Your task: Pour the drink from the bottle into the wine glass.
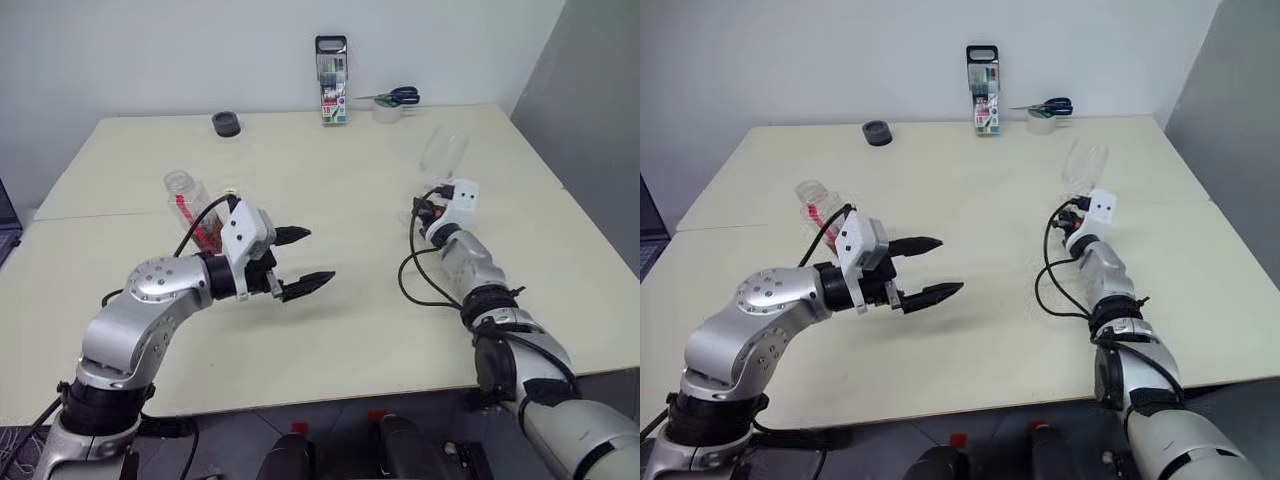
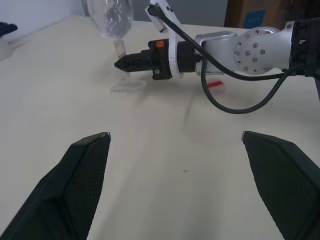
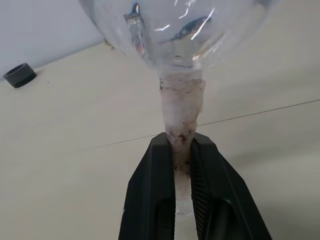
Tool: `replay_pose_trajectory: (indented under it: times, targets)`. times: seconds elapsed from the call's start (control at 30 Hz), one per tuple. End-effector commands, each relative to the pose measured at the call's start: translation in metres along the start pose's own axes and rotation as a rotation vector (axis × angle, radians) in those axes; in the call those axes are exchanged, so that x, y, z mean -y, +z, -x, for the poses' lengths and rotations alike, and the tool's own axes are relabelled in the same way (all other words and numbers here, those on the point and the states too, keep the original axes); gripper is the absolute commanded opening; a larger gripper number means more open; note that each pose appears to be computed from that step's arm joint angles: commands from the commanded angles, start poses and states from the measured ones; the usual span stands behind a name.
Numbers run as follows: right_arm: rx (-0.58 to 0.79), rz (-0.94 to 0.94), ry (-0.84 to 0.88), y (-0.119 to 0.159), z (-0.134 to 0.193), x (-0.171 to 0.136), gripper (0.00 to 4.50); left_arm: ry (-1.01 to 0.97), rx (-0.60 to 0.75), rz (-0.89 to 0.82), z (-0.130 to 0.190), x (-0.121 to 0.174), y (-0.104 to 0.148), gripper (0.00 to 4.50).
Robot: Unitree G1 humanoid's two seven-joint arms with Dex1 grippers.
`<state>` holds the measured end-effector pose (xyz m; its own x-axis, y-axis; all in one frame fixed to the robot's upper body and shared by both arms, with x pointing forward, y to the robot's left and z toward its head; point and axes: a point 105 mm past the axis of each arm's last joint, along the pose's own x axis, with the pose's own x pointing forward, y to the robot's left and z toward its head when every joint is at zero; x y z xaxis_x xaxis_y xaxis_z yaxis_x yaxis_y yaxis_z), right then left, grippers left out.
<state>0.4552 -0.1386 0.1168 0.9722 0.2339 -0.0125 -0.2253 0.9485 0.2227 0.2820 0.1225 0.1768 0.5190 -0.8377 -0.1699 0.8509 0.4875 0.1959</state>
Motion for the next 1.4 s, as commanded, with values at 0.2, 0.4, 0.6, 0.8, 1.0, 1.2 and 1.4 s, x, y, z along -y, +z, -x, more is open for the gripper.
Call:
replay_pose_trajectory:
  times: [0.2, 0.4, 0.6, 0.8, 1.0, 1.2, 1.4]
  targets:
    - [-0.140, 0.048, 0.059, -0.061, 0.036, -0.022, 0.15, 0.066, -0.009, -0.035, 0.019, 0.011, -0.003, 4.50]
    - [-0.162, 0.273, 0.190, -0.071, 0.053, -0.041, 0.15, 0.105, 0.008, -0.024, 0.018, 0.010, -0.004, 4.50]
    - [-0.067, 0.475, 0.366, -0.059, 0.038, -0.087, 0.15, 0.205, 0.017, 0.044, 0.030, 0.017, -0.020, 4.50]
    - [-0.005, 0.411, 0.458, -0.042, 0.012, -0.134, 0.15, 0.380, 0.043, 0.123, 0.051, 0.022, -0.022, 4.50]
    - [0.024, 0.330, 0.568, -0.030, 0.000, -0.187, 0.15, 0.566, 0.003, 0.125, 0.079, 0.031, -0.031, 4.50]
    - [0.010, 0.314, 0.648, -0.036, 0.004, -0.222, 0.15, 0.720, -0.023, 0.135, 0.104, 0.043, -0.039, 4.50]
    - [0.001, 0.295, 0.648, -0.042, 0.006, -0.229, 0.15, 0.769, -0.013, 0.141, 0.110, 0.041, -0.044, 4.50]
